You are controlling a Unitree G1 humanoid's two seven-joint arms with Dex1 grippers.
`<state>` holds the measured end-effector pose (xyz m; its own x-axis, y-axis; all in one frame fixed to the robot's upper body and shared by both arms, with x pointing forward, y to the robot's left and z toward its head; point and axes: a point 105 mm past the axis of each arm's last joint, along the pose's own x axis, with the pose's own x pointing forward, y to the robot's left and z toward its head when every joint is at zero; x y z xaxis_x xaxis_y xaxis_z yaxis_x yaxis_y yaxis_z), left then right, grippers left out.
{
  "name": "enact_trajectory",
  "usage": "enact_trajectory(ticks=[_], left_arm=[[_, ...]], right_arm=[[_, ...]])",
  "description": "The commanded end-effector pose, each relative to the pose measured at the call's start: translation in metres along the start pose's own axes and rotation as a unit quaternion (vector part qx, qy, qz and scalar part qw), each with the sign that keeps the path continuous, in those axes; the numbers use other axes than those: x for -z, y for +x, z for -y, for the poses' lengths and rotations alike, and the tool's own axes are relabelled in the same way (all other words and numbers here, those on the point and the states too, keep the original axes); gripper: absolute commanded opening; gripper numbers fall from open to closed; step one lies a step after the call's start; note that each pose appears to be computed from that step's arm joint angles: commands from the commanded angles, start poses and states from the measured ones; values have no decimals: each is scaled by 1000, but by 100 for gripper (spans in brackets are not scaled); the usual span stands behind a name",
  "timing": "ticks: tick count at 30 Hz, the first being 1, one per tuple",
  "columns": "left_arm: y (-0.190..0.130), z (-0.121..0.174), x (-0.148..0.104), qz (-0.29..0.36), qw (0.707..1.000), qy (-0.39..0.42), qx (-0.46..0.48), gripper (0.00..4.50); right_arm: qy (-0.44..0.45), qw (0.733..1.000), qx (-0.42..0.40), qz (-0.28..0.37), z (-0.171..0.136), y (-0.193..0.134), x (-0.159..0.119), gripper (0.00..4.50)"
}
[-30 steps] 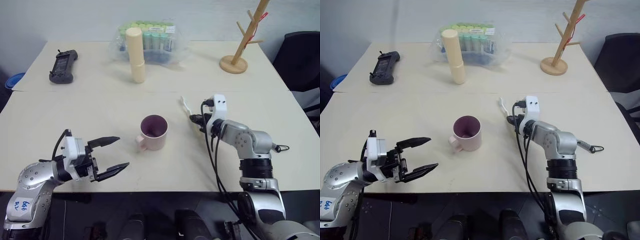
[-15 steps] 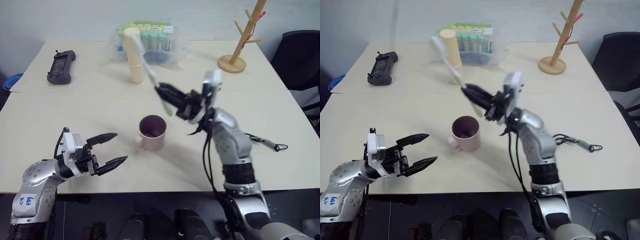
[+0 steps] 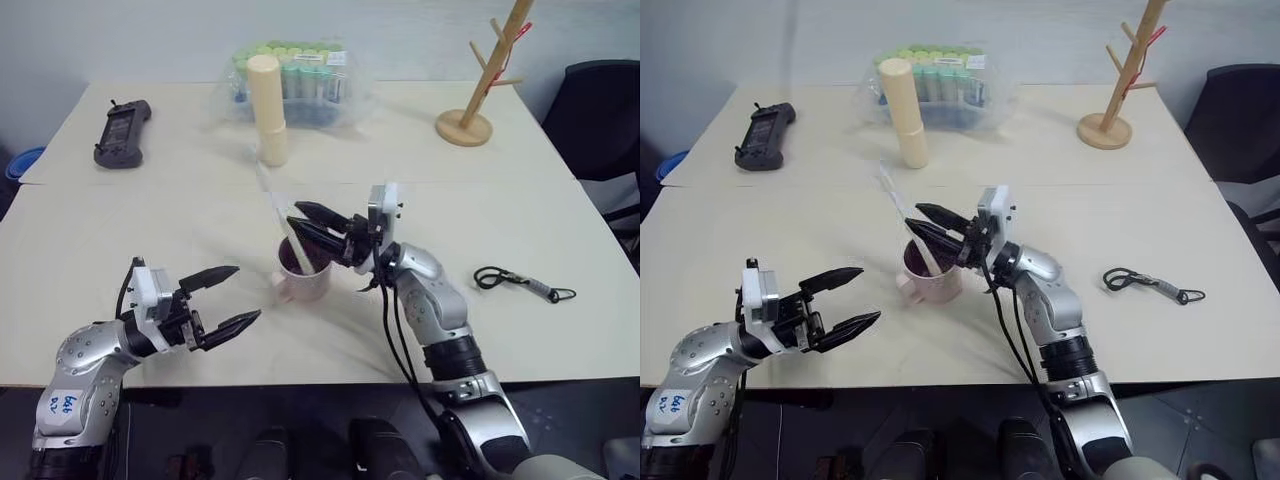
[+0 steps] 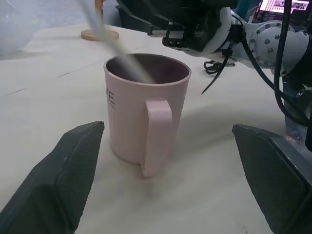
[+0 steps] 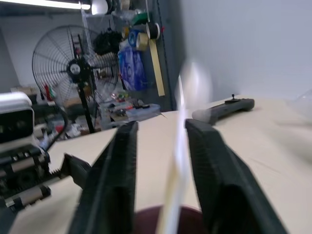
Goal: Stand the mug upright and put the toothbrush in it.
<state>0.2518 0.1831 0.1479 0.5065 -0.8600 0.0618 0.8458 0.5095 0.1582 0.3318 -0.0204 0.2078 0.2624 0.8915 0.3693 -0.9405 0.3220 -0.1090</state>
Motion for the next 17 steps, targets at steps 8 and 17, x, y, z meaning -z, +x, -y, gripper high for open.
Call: enact_trajectory(ticks=[8, 17], left_arm=[[-45, -10, 19, -131, 985, 90, -64, 450], [-80, -9, 32, -169, 973, 96, -122, 450]], right_arm=[[-122, 981, -64, -138, 1, -119, -26, 273], [-141, 953, -45, -265, -2, -202, 3, 273]])
